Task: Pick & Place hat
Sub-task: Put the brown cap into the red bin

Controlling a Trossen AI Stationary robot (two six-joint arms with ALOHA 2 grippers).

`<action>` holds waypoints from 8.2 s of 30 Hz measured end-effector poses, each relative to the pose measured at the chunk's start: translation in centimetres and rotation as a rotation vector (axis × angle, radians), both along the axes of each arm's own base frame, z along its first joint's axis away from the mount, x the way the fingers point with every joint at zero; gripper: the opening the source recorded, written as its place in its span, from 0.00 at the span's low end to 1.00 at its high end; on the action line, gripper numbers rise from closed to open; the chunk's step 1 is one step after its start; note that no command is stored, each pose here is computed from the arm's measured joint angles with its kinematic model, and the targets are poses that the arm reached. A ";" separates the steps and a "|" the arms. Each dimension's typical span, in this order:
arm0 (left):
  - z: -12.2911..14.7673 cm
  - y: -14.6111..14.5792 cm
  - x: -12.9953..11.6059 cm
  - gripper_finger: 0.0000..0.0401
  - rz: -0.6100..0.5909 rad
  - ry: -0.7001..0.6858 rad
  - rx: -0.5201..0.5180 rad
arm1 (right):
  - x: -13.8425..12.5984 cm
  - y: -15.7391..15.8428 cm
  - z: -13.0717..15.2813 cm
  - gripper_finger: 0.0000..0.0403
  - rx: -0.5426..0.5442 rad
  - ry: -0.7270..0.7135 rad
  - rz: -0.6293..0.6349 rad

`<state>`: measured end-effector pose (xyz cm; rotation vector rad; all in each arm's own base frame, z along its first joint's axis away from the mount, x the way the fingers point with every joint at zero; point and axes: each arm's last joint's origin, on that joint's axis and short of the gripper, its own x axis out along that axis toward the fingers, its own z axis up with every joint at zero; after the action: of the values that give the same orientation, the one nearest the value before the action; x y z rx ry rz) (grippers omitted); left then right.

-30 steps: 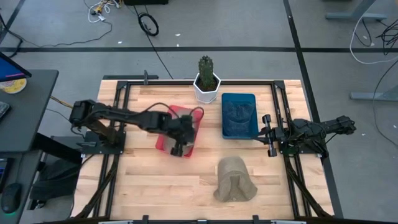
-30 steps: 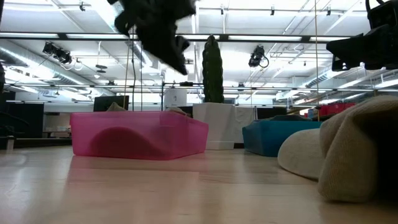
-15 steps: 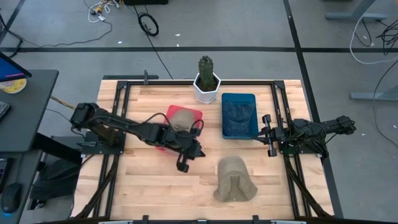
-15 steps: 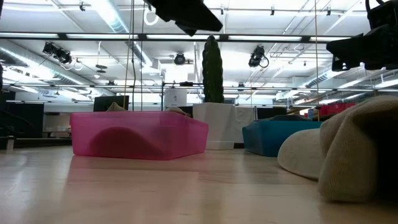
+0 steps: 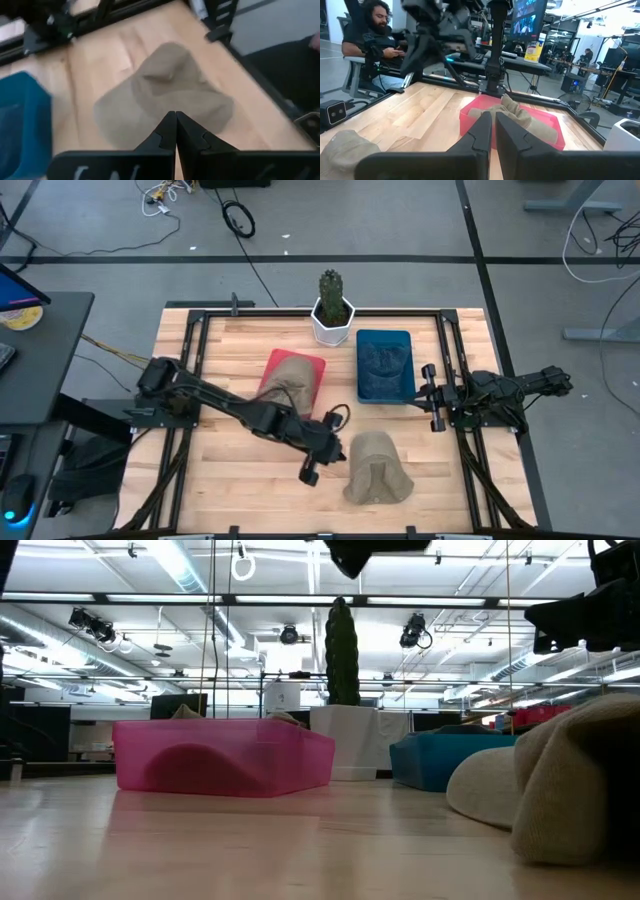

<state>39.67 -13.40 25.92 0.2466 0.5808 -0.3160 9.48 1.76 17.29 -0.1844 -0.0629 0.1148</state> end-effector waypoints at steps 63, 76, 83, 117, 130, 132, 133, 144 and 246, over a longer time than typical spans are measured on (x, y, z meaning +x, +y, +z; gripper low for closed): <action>-9.4 -2.5 11.3 0.46 0.189 0.134 -0.017 | 0.0 0.0 0.0 0.06 0.001 -0.003 0.000; -9.9 -1.7 10.8 0.35 0.273 0.179 0.117 | 0.0 0.0 0.0 0.06 0.000 -0.002 0.000; -10.1 -1.5 10.5 0.03 0.256 0.214 0.161 | 0.0 0.0 0.0 0.06 0.000 -0.002 0.000; 5.0 -1.1 3.0 0.01 0.106 0.514 0.451 | 0.0 0.0 0.0 0.06 0.000 -0.002 0.000; 14.0 4.6 -2.7 0.01 0.115 0.435 0.413 | 0.0 0.0 0.0 0.06 0.000 -0.002 0.000; 14.8 5.9 -3.3 0.01 0.113 0.432 0.394 | 0.0 0.0 0.0 0.06 0.000 -0.002 0.000; 15.1 6.5 -3.5 0.01 0.102 0.434 0.382 | 0.0 0.0 0.0 0.06 0.000 -0.002 0.000; 12.7 12.4 -3.3 0.01 0.011 0.584 0.287 | 0.0 0.0 0.0 0.06 0.000 -0.002 0.000; -10.3 18.4 -12.0 0.00 0.262 0.776 -0.041 | 0.0 0.0 0.0 0.06 0.000 -0.002 0.000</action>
<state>27.62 4.98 15.64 -0.0054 1.3573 -0.1596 9.48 1.76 17.31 -0.1841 -0.0648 0.1149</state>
